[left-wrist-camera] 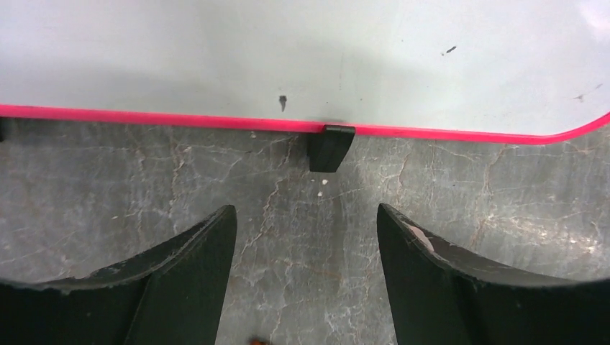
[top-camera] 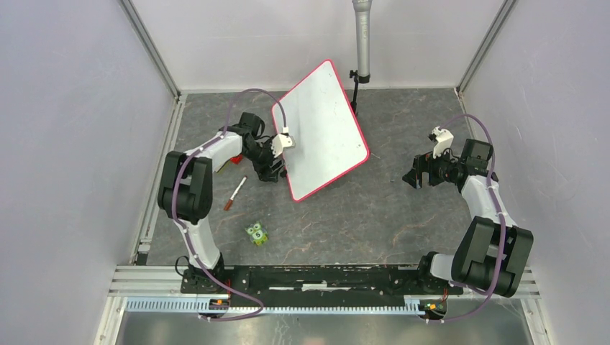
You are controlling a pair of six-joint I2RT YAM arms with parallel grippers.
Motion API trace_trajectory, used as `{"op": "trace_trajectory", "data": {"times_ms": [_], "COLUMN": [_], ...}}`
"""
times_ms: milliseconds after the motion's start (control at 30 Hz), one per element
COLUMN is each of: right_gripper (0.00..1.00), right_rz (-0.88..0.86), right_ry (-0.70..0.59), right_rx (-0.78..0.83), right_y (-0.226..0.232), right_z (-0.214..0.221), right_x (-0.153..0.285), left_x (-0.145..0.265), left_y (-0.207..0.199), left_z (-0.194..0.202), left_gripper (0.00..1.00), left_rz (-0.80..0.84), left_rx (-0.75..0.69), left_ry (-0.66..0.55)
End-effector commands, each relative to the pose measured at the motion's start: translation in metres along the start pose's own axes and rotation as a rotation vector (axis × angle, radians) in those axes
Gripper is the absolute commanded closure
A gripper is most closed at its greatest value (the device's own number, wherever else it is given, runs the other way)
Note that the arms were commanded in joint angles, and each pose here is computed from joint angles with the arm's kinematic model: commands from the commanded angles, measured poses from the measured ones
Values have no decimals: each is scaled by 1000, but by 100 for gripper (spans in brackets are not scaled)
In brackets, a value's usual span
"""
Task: Write a sentence on the whiteboard
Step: Adjust the whiteboard at the center of the board.
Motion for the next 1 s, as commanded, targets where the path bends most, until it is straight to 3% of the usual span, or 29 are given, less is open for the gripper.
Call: {"op": "trace_trajectory", "data": {"times_ms": [0, 433, 633, 967], "right_gripper": [3, 3, 3, 2], "right_rz": [-9, -12, -4, -11], "right_ry": [-10, -9, -12, -68], "right_rx": [22, 26, 29, -23], "right_y": [0, -1, -1, 4], "right_z": [0, -1, -3, -19], "right_x": [-2, -1, 1, 15], "left_x": [-16, -27, -27, -45], "left_y": [0, -43, -68, -109], "left_z": [1, 1, -9, -39], "left_gripper": [24, 31, 39, 49], "left_rz": [-3, 46, 84, 131], "left_rx": [-122, -251, -278, -243], "left_ry": [10, 55, 64, 57]}}
Point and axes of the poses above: each gripper's point midway between its finger pads, its own x axis back along the fingers, its own y axis along the line the jaws close on, z = x × y, the point moved 4 cm from there along x, back along the fingers
